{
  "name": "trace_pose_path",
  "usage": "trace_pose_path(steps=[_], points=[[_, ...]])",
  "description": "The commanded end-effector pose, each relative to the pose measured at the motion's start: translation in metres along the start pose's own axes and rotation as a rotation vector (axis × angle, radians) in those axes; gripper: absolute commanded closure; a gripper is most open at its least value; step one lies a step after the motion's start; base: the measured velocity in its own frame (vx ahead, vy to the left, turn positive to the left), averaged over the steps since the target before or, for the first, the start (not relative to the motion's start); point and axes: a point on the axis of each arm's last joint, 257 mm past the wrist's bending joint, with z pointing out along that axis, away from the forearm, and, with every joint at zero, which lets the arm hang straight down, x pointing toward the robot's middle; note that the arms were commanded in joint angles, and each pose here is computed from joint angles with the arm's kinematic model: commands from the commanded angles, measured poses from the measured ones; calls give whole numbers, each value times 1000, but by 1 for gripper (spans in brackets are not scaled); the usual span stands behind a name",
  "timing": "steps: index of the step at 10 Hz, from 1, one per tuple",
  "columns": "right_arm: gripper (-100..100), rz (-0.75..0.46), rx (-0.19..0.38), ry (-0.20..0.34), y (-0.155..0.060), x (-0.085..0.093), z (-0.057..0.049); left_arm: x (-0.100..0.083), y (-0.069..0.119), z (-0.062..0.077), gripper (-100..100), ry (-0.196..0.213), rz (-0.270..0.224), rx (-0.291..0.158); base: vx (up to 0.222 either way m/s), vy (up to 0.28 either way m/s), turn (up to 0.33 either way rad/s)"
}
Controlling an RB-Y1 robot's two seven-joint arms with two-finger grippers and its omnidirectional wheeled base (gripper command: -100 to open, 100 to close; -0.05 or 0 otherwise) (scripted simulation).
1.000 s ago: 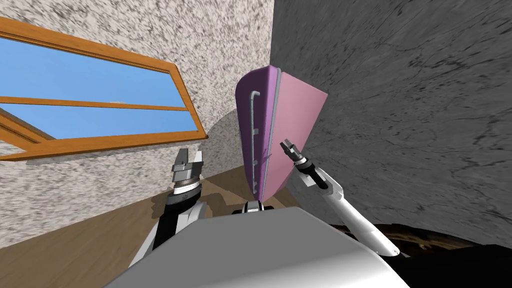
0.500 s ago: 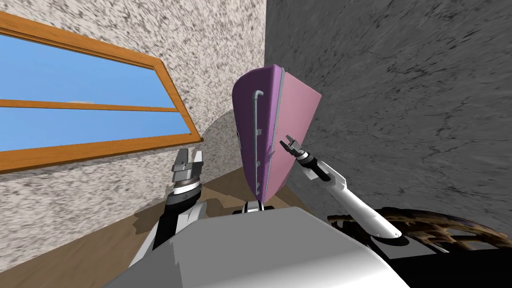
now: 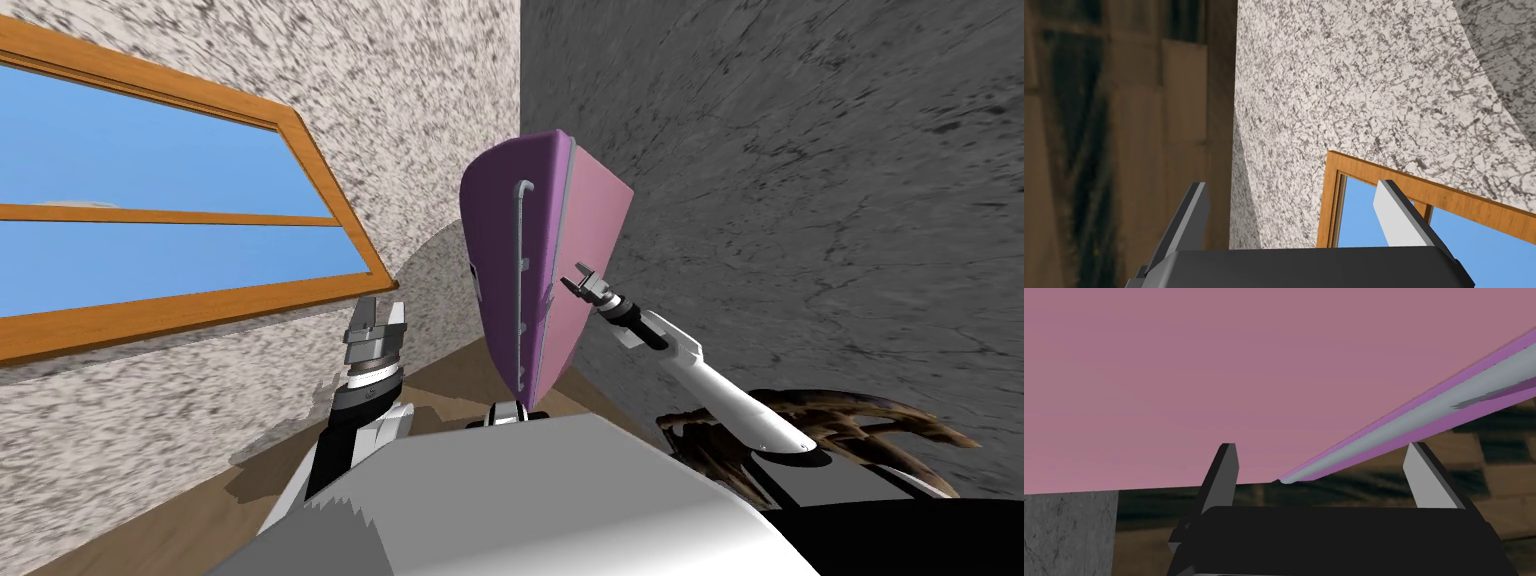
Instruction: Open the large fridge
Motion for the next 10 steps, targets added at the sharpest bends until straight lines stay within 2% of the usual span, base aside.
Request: trace_pose_path(steps=[1,2,3,4,5,6,7,8,9,10], points=[[-100,-105,-38,1,-8,-12,10,0,0,0,0,0,0,0,30,125,-116],[-100,-181,-50,8,-19,-17,15,0,0,0,0,0,0,0,35,155,-140],[-100,-188,-57,14,-19,-18,15,0,0,0,0,0,0,0,23,120,-105],[-100,-266,-69,23,-30,-24,20,0,0,0,0,0,0,0,5,133,-160],[-100,-271,-74,26,-30,-25,20,0,0,0,0,0,0,0,-6,108,-90],[-100,-348,-85,33,-41,-32,25,0,0,0,0,0,0,0,10,115,-131],[-100,-354,-90,37,-41,-33,25,0,0,0,0,0,0,0,18,118,-99],[-100,-431,-100,44,-52,-41,30,0,0,0,0,0,0,0,29,141,-151],[-100,-436,-104,47,-52,-42,30,0,0,0,0,0,0,0,19,122,-103],[-100,-512,-112,52,-63,-52,35,0,0,0,0,0,0,0,-2,127,-143]])
